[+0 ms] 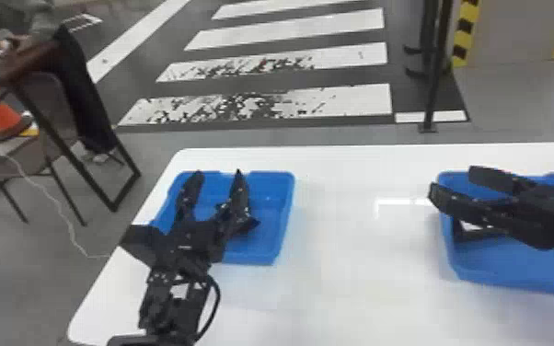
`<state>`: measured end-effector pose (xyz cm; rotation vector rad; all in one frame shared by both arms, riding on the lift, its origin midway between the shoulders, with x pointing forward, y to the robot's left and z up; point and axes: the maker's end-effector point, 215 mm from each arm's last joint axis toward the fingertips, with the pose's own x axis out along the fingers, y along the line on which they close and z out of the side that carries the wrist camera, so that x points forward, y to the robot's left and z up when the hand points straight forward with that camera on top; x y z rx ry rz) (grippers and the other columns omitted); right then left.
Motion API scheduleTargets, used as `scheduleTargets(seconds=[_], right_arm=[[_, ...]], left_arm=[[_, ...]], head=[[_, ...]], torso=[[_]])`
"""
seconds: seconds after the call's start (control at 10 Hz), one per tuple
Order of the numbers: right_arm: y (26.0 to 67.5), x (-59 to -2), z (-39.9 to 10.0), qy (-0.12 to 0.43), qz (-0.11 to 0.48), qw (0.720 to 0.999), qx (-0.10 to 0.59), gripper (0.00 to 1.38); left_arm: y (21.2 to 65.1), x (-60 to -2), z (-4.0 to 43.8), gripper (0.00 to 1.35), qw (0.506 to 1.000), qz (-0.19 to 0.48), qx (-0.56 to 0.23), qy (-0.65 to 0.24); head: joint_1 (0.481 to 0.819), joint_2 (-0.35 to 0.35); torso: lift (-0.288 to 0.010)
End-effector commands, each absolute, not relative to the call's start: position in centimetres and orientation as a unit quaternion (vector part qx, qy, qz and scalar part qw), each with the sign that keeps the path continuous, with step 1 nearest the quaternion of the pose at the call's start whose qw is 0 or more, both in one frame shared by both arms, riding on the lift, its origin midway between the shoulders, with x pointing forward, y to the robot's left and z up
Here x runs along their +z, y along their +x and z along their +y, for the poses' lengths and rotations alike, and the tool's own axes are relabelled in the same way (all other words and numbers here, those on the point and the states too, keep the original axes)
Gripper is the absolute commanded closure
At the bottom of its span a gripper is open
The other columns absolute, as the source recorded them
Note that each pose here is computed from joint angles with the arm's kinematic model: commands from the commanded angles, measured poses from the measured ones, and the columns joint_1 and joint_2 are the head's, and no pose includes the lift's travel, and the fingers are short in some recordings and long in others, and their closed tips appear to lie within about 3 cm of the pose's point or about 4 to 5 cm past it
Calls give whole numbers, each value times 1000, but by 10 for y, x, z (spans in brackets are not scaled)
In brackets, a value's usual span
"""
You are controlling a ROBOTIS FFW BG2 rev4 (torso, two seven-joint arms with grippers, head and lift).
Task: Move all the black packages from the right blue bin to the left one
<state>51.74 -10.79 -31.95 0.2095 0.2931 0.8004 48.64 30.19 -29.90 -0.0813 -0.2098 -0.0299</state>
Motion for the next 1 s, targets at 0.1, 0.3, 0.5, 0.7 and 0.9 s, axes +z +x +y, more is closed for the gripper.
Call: scheduleTargets(seconds=[0.1,0.3,0.5,0.7,0.9], right_arm=[[556,-336,-206,8,173,953,248,105],[579,-375,-250,-3,229,954,192,105],[581,-416,-255,8,274,945,177,102],[579,-455,-249,23,312,933,176,101],[580,-477,-234,27,337,922,189,93]], left_arm=[[455,-268,258,171,983,-117,-53,-128],[444,-265,233,171,978,-117,-72,-156],[443,-262,229,171,977,-119,-76,-160],[439,-270,234,171,978,-111,-71,-160],[440,-271,232,171,978,-108,-72,-161]], head=[[695,170],[695,49],[695,-16],[695,-27],[695,-18]], torso=[[-140],[-140],[-140],[-140],[-140]])
